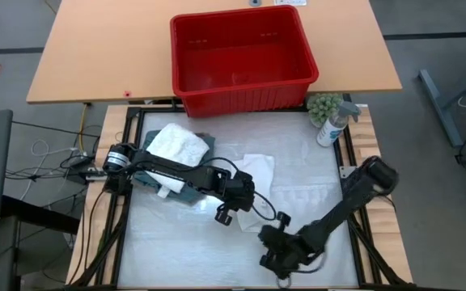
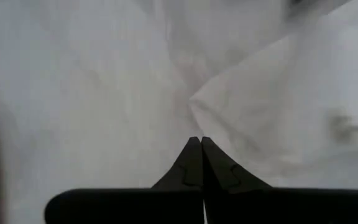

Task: Fold Laundry from Bin
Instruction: Fold the white underwear in the red bin

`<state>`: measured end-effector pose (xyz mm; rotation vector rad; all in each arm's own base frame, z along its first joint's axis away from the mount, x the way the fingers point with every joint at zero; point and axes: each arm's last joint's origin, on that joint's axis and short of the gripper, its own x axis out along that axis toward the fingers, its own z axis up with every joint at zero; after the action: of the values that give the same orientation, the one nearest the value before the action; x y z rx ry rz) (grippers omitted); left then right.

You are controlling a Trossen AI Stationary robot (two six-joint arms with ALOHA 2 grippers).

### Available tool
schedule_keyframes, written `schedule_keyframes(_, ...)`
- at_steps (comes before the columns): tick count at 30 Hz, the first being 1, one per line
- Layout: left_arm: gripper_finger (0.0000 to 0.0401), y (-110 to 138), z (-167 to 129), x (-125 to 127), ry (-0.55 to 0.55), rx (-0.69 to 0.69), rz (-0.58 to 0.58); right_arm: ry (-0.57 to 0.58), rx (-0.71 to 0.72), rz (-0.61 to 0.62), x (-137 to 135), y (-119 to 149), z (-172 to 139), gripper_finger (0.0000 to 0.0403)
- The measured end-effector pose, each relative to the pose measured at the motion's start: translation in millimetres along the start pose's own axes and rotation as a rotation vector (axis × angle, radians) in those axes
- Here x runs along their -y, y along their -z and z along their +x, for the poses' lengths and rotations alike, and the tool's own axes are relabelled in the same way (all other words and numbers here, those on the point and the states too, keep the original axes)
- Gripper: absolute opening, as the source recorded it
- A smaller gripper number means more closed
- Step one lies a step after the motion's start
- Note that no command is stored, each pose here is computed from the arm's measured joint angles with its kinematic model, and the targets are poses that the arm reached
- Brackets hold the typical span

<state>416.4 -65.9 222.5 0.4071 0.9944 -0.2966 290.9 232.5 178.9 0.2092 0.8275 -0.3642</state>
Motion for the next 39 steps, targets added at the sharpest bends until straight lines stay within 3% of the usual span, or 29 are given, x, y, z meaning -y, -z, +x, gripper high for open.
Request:
schedule_keyframes(4, 0.0004, 0, 0, 0, 0.056, 0.019, -0.135, 0.123, 0.101, 0.068, 28, -19, -42, 0.0014)
schedule_keyframes(9, 0.0004, -4, 0, 4, 0.065, 0.041, -0.217, 0.382, 0.055, 0.116, 91, -48, -61, 0.0014)
schedule_keyframes(14, 0.0004, -9, 3, 14, 0.074, 0.059, -0.201, 0.373, 0.037, -0.005, 151, -113, -58, 0.0014)
schedule_keyframes(16, 0.0004, -10, 3, 18, 0.080, 0.058, -0.172, 0.297, 0.014, -0.087, 176, -138, -50, 0.0014)
schedule_keyframes(20, 0.0004, -11, 3, 23, 0.075, 0.059, -0.091, -0.041, -0.029, -0.105, 244, -178, -31, 0.0014)
schedule_keyframes(23, 0.0004, -11, 3, 24, 0.048, 0.054, -0.057, -0.225, -0.060, -0.062, 288, -189, 2, 0.0014)
schedule_keyframes(25, 0.0004, -11, 3, 23, 0.038, 0.050, -0.052, -0.273, -0.121, -0.079, 302, -187, 32, 0.0014)
schedule_keyframes(32, 0.0004, -12, 4, 22, 0.009, 0.050, -0.036, -0.542, -0.243, -0.247, 301, -182, 122, 0.0014)
schedule_keyframes(39, 0.0004, -11, 4, 17, -0.052, 0.037, -0.054, -0.594, -0.246, -0.422, 290, -196, 159, 0.0014)
